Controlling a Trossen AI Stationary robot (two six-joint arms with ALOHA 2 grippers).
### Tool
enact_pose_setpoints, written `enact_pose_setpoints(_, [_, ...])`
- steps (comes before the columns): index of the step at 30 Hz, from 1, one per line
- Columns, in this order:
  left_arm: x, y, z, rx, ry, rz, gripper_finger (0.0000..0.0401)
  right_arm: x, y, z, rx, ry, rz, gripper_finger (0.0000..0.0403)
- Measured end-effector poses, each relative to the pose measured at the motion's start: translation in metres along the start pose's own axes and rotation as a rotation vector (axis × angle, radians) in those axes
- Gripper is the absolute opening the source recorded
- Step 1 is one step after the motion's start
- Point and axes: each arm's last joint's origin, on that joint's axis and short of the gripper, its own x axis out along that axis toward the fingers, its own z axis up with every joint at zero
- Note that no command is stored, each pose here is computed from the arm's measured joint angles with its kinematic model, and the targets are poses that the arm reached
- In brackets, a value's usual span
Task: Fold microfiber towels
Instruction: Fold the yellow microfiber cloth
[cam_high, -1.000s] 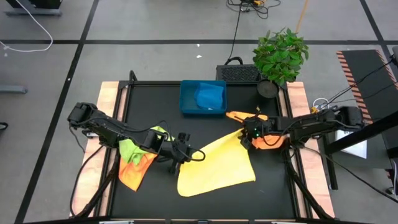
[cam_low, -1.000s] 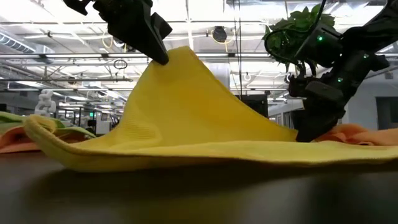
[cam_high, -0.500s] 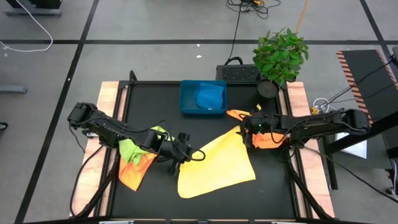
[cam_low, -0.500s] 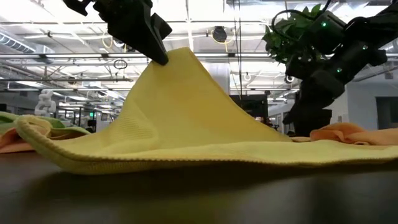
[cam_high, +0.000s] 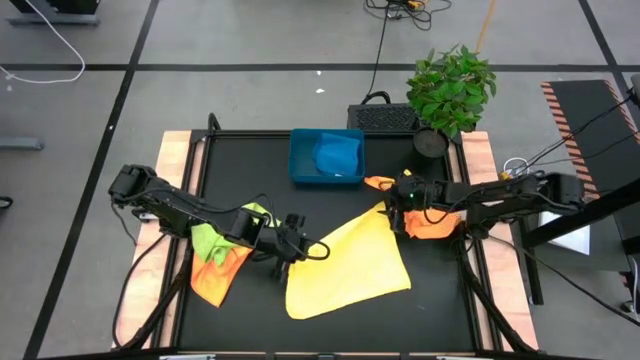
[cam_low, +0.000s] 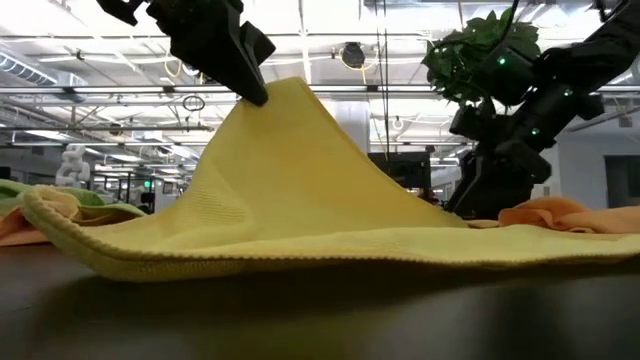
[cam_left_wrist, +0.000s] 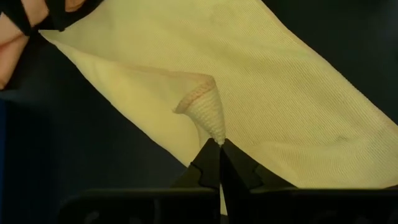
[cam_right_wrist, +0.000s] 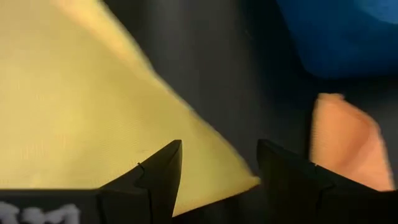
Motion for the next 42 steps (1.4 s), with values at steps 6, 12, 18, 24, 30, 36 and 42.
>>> enact_pose_setpoints(6, [0.0, 0.0, 0.0, 0.001, 0.005, 0.0, 0.0001, 0.002, -0.014, -0.004, 0.023, 0.008, 0.013, 0.0201])
enact_pose_setpoints(12, [0.0, 0.0, 0.0, 0.003, 0.004, 0.0, 0.0001, 0.01, -0.017, -0.009, 0.022, 0.038, 0.063, 0.0199])
enact_pose_setpoints(18, [0.0, 0.0, 0.0, -0.001, 0.004, 0.001, 0.0001, 0.016, -0.016, -0.014, -0.007, 0.068, 0.09, 0.0127])
enact_pose_setpoints(24, [0.0, 0.001, -0.003, -0.011, 0.032, 0.051, 0.0001, 0.008, -0.016, -0.007, -0.024, 0.018, 0.078, 0.001])
enact_pose_setpoints(30, [-0.001, 0.004, -0.01, -0.046, 0.105, 0.161, 0.0001, -0.009, -0.015, 0.001, 0.003, -0.054, 0.065, 0.001])
enact_pose_setpoints(36, [-0.002, 0.008, -0.011, -0.063, 0.113, 0.294, 0.0001, -0.027, -0.004, 0.006, 0.01, -0.087, 0.051, 0.0002])
enact_pose_setpoints(42, [-0.003, 0.011, -0.01, -0.074, 0.1, 0.404, 0.0001, -0.043, 0.011, 0.011, -0.034, -0.142, -0.019, 0.0001])
